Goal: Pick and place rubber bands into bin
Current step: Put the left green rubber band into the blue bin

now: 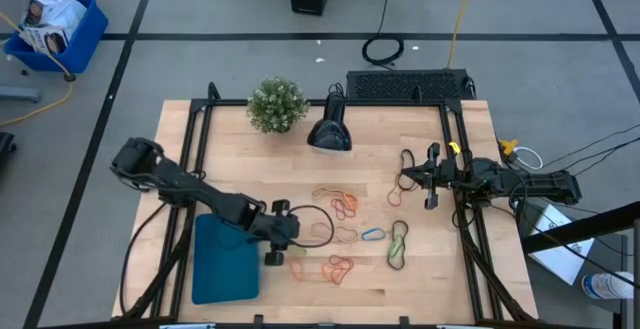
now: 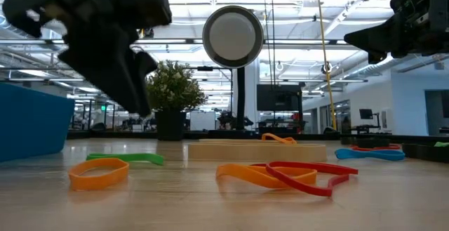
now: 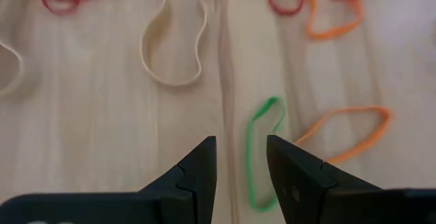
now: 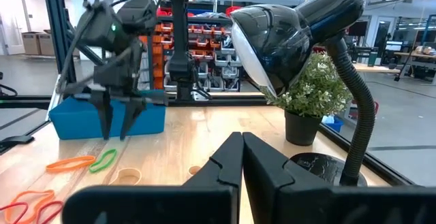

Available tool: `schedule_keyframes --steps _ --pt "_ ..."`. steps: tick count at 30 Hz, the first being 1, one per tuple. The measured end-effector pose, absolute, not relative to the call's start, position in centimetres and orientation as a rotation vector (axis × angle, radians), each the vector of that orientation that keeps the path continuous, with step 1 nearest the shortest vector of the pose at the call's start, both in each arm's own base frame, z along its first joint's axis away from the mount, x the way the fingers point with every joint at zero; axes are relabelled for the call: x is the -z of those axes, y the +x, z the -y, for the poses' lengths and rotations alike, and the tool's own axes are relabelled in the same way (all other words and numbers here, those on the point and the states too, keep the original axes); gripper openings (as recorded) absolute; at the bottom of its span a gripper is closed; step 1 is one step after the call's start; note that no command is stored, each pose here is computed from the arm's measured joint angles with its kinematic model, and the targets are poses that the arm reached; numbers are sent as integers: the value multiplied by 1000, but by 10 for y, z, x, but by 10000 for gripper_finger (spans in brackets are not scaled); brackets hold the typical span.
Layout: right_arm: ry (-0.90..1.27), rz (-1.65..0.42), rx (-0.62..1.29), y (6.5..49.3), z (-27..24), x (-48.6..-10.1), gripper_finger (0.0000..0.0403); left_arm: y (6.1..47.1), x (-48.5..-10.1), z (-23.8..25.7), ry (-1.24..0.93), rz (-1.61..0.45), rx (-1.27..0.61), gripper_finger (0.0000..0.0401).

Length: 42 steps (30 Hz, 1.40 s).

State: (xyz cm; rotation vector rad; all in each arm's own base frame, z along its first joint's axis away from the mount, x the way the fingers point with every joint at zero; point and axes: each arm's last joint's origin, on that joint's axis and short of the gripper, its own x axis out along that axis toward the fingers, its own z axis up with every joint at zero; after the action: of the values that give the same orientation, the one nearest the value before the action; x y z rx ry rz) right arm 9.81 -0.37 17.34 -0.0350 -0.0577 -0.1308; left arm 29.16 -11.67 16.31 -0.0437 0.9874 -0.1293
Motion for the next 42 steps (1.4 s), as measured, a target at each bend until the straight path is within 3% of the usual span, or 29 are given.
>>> schedule_keyframes --steps 8,42 --pt "-35 57 131 98 4 -173 4 295 -144 118 -76 -1060 123 133" --pt "-43 47 133 98 4 -173 4 304 -128 125 -61 -1118 120 133"
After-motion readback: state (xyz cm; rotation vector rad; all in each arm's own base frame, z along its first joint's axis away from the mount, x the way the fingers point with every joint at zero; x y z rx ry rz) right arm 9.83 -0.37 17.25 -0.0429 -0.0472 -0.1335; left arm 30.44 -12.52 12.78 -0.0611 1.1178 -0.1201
